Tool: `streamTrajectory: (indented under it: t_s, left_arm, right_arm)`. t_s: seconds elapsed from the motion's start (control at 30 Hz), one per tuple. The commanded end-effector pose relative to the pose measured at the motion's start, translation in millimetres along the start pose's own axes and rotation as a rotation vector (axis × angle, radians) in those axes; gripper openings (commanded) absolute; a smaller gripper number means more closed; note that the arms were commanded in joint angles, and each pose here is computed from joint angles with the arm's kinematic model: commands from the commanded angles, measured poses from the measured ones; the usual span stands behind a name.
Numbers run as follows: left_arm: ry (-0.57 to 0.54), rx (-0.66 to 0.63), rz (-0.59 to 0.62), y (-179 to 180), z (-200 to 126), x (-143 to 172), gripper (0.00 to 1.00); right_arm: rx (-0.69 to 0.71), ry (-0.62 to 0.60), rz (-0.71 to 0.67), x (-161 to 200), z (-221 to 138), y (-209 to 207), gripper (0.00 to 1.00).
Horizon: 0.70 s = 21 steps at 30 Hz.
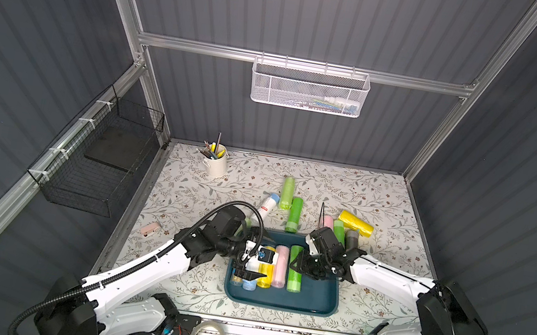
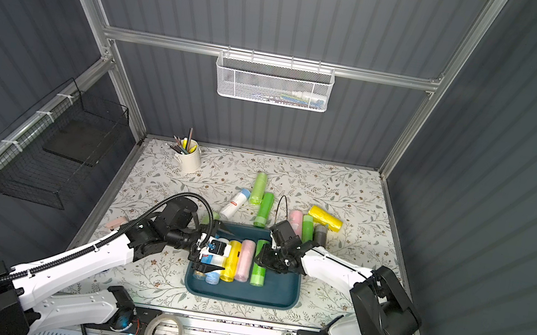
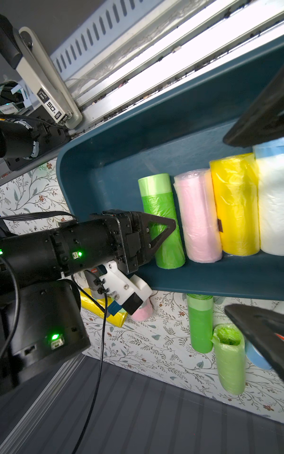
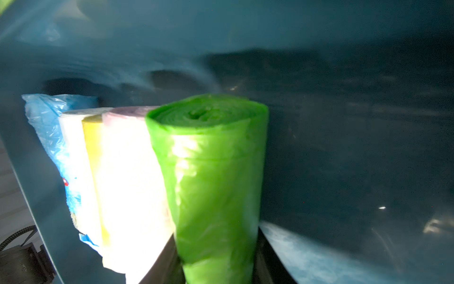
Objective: Put the roll of trash bags into the storage box
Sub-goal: Place the roll of trash bags in the storage box.
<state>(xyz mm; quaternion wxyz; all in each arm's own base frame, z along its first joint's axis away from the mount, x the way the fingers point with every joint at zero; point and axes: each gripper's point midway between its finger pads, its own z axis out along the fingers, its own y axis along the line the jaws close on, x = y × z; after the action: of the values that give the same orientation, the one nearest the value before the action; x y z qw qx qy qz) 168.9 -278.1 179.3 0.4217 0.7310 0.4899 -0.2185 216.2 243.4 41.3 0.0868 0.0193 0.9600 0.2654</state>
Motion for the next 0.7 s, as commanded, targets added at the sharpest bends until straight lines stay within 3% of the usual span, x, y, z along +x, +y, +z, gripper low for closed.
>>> streamTrajectory:
  t_s: [0.0, 0.67]
  left_arm:
    - [-0.004, 0.025, -0.006, -3.6, -0.1, 0.2, 1.00]
    - [-0.007, 0.036, -0.016, -5.0, 0.9, 0.1, 1.00]
  right_arm:
    - [0.001, -0.003, -0.008, -0.5, 2.6, 0.4, 0.39]
    - [0.026, -0.011, 0.011, -3.0, 7.3, -4.2, 0.42]
